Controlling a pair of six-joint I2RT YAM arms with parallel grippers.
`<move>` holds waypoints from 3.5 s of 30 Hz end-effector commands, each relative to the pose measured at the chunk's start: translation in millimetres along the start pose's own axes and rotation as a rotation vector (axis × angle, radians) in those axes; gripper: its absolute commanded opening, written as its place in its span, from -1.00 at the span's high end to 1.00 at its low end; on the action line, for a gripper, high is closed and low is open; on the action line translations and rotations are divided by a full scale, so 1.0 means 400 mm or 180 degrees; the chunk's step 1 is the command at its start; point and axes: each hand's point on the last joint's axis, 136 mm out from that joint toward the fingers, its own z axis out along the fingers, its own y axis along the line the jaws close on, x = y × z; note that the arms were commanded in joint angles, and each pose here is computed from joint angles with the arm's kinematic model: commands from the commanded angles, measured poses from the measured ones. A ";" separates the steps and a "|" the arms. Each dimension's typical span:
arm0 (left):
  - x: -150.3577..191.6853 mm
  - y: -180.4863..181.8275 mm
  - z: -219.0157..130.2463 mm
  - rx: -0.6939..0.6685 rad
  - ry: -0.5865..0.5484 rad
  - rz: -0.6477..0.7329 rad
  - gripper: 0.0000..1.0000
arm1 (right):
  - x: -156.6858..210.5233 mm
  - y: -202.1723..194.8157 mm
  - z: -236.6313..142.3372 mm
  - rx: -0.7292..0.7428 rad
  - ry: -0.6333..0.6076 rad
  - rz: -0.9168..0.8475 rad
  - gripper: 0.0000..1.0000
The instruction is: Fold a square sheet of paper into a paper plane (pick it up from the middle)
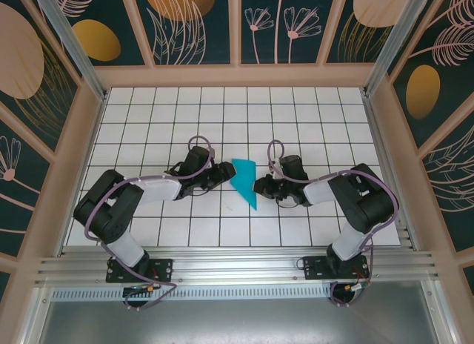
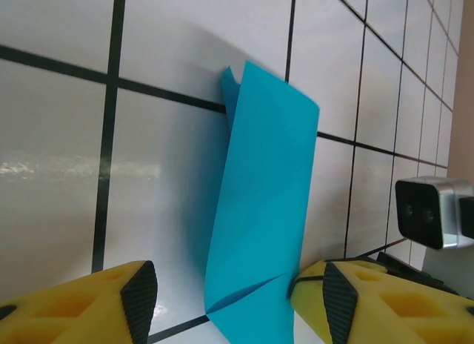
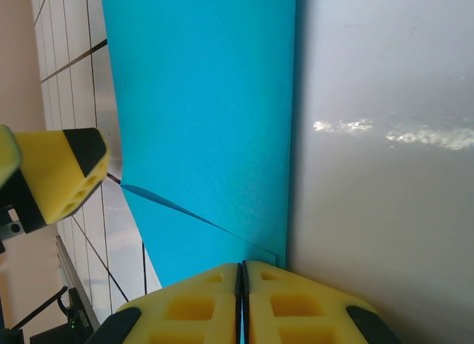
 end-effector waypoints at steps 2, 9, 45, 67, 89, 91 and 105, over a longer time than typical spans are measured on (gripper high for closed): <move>0.006 -0.032 0.018 0.0150 0.0134 -0.0123 -0.25 | 0.028 -0.069 0.008 0.0220 0.0058 0.0183 0.73; 0.037 -0.021 0.061 0.0150 0.0327 -0.0176 -0.16 | 0.033 -0.085 0.013 0.0260 0.0059 0.0231 0.72; 0.030 -0.062 0.058 0.0384 0.0219 -0.0356 1.00 | -0.030 0.058 -0.134 0.0587 -0.1096 -0.1168 0.16; 0.033 -0.069 0.061 0.0391 0.0248 -0.0343 0.97 | 0.061 0.097 0.000 0.2221 -0.1358 -0.3742 0.18; 0.022 -0.066 0.070 0.0351 0.0204 -0.0326 0.96 | 0.073 0.105 -0.020 0.2101 -0.1454 -0.3575 0.17; 0.018 -0.072 0.066 0.0371 0.0179 -0.0301 0.96 | 0.076 0.098 -0.020 0.2148 -0.1399 -0.3508 0.17; 0.024 -0.052 0.074 0.0183 0.0247 -0.0242 0.96 | 0.063 0.080 -0.082 0.2376 -0.1471 -0.3078 0.15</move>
